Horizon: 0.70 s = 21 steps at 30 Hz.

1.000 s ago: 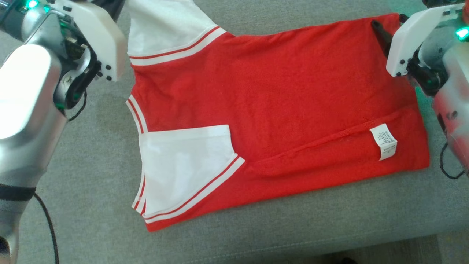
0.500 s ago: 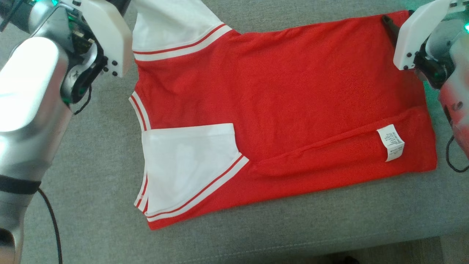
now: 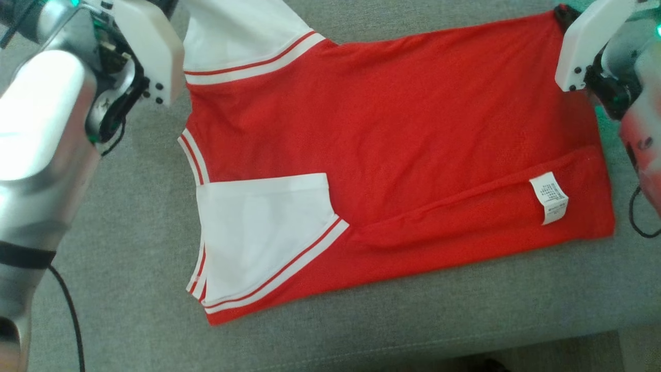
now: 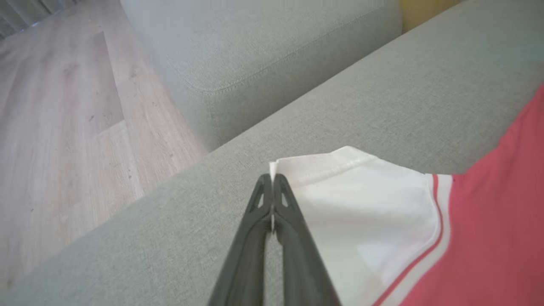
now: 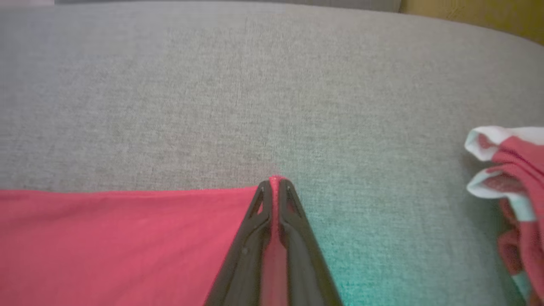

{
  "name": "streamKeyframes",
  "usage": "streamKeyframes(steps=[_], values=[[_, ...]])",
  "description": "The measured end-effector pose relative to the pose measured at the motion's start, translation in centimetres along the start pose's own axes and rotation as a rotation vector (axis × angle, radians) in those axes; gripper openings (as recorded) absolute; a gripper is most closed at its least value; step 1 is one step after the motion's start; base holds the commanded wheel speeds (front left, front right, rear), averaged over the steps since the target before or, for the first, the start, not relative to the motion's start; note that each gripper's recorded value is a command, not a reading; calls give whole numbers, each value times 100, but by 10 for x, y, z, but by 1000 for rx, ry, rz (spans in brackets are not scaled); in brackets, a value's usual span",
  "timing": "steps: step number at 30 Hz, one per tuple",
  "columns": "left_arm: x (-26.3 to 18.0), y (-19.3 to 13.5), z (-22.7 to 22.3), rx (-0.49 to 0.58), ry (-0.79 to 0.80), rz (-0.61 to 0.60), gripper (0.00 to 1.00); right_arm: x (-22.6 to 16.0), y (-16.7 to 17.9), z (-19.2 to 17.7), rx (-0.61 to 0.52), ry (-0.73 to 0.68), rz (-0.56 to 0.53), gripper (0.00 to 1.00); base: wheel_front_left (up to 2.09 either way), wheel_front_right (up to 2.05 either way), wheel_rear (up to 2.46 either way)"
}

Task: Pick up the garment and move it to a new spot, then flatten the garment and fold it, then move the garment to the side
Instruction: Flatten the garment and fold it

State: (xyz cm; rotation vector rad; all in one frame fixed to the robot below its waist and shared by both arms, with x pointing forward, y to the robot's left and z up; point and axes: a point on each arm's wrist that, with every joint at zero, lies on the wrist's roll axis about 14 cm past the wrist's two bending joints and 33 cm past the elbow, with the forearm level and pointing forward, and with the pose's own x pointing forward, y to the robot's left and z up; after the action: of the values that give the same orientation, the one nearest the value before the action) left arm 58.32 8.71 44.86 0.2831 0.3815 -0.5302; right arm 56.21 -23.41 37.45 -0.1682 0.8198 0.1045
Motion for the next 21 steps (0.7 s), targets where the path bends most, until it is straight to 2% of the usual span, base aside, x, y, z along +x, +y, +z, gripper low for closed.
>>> streamKeyframes(steps=[9,11,16,21], values=[[-11,14,59,109,-233,59,0,-19,-14,41,110,-203,-4,0,0,0,0],[-19,15,67,120,-251,68,0,-31,-21,49,97,-250,-16,0,0,0,0],[-37,3,71,75,-280,57,0,-48,-18,49,107,-315,-5,0,0,0,0],[-60,-19,45,2,-268,49,0,-60,-12,36,133,-358,9,0,0,0,0]])
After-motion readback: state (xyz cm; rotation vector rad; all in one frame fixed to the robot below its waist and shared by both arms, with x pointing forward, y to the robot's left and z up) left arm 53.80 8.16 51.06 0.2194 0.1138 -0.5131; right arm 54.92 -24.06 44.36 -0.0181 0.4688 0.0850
